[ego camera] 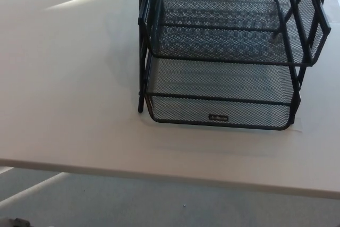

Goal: A balck drawer is kept on the middle of the table and the robot uses its right hand to push it back away from the robot

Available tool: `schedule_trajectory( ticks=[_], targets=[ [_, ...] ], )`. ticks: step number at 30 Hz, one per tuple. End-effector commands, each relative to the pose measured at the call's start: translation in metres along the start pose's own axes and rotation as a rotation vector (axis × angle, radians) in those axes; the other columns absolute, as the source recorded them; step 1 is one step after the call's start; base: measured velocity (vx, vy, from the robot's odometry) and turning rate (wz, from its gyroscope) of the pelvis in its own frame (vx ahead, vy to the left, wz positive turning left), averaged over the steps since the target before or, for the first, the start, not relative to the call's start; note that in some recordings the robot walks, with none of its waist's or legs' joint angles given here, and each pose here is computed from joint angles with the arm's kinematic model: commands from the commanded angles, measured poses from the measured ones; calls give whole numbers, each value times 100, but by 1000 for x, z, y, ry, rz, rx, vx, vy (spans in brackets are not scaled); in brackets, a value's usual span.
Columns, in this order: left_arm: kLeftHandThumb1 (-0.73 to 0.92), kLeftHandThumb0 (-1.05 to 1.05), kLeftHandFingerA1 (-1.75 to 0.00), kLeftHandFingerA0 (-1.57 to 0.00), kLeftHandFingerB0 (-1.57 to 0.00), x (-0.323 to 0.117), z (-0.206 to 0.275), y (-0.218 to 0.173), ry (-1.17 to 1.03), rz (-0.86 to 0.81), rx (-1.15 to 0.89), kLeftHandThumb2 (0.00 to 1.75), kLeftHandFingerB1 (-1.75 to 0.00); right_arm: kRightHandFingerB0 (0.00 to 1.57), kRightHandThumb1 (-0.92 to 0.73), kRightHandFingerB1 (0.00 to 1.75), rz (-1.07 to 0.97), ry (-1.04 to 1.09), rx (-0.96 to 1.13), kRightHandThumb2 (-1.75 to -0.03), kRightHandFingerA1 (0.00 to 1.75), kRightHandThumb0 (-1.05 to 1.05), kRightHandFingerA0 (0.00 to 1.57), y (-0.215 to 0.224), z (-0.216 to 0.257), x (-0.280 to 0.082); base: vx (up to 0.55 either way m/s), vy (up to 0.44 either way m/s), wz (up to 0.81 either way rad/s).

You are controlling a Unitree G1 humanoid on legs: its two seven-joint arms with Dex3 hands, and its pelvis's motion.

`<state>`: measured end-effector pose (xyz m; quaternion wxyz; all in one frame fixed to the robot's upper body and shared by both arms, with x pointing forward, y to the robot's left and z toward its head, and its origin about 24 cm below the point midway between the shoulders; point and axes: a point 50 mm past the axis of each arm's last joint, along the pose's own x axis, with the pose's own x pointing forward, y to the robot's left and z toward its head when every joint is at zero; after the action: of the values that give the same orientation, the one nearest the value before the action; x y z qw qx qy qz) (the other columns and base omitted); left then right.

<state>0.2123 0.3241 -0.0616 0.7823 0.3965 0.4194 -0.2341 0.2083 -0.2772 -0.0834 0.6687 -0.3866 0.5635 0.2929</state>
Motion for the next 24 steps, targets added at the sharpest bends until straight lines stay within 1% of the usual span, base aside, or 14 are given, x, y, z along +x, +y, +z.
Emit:
schedule_trajectory(
  ticks=[1, 9, 10, 13, 14, 15, 16, 17, 18, 19, 20, 21, 22, 24],
  targets=[
    [72, -58, -36, -43, -31, -6, -13, 0, 18, 15, -19, 63, -32, 46, -76, 37, -240, 119, -162, -63, 43, -52, 53, -10, -13, 6, 0, 0, 0],
    [75, -56, -36, -44, -32, -6, -11, 2, 14, 14, -22, 62, -31, 45, -75, 37, -225, 110, -160, -63, 44, -54, 56, -9, -13, 8, 0, 0, 0],
    [75, -57, -35, -42, -31, -6, -11, 1, 18, 17, -25, 62, -31, 39, -68, 37, -220, 103, -141, -66, 46, -59, 55, -9, -13, 9, 0, 0, 0],
    [75, -56, -36, -43, -31, -6, -12, 1, 17, 16, -31, 62, -31, 42, -76, 35, -220, 100, -139, -63, 43, -56, 58, -9, -13, 9, 0, 0, 0],
    [76, -56, -36, -43, -31, -6, -12, 1, 17, 16, -31, 63, -32, 35, -63, 49, -218, 99, -140, -93, 56, -60, 50, -9, -13, 9, 0, 0, 0],
    [76, -56, -36, -43, -31, -6, -12, 1, 18, 17, -27, 63, -32, 35, -63, 49, -215, 97, -138, -93, 56, -60, 50, -9, -13, 9, 0, 0, 0],
    [73, -56, -36, -42, -30, -6, -12, 1, 17, 16, -25, 63, -32, 41, -76, 34, -213, 95, -125, -63, 43, -58, 58, -9, -14, 10, 0, 0, 0],
    [73, -56, -36, -42, -30, -6, -12, 1, 16, 16, -24, 63, -32, 41, -76, 34, -210, 94, -111, -63, 43, -58, 58, -8, -14, 10, 0, 0, 0],
    [76, -55, -36, -43, -31, -6, -12, 1, 11, 13, -27, 63, -32, 35, -62, 49, -210, 88, -117, -93, 57, -59, 52, -8, -14, 10, 0, 0, 0],
    [76, -55, -36, -43, -31, -6, -12, 1, 9, 12, -28, 63, -32, 35, -62, 49, -210, 86, -120, -93, 57, -59, 52, -8, -14, 10, 0, 0, 0],
    [73, -56, -36, -42, -30, -6, -12, 1, 11, 14, -26, 63, -32, 42, -76, 35, -206, 82, -121, -63, 43, -56, 60, -8, -14, 10, 0, 0, 0],
    [73, -56, -36, -42, -30, -7, -12, 1, 12, 15, -25, 63, -32, 42, -76, 35, -204, 81, -121, -63, 43, -56, 60, -8, -14, 10, 0, 0, 0],
    [72, -57, -37, -44, -31, -7, -12, 1, 11, 15, -26, 63, -32, 36, -62, 49, -205, 80, -123, -94, 58, -59, 53, -8, -13, 10, 0, 0, 0],
    [75, -56, -37, -43, -32, -7, -12, 1, 13, 16, -26, 62, -32, 37, -62, 50, -207, 75, -136, -94, 58, -59, 55, -8, -12, 10, 0, 0, 0]
  ],
)
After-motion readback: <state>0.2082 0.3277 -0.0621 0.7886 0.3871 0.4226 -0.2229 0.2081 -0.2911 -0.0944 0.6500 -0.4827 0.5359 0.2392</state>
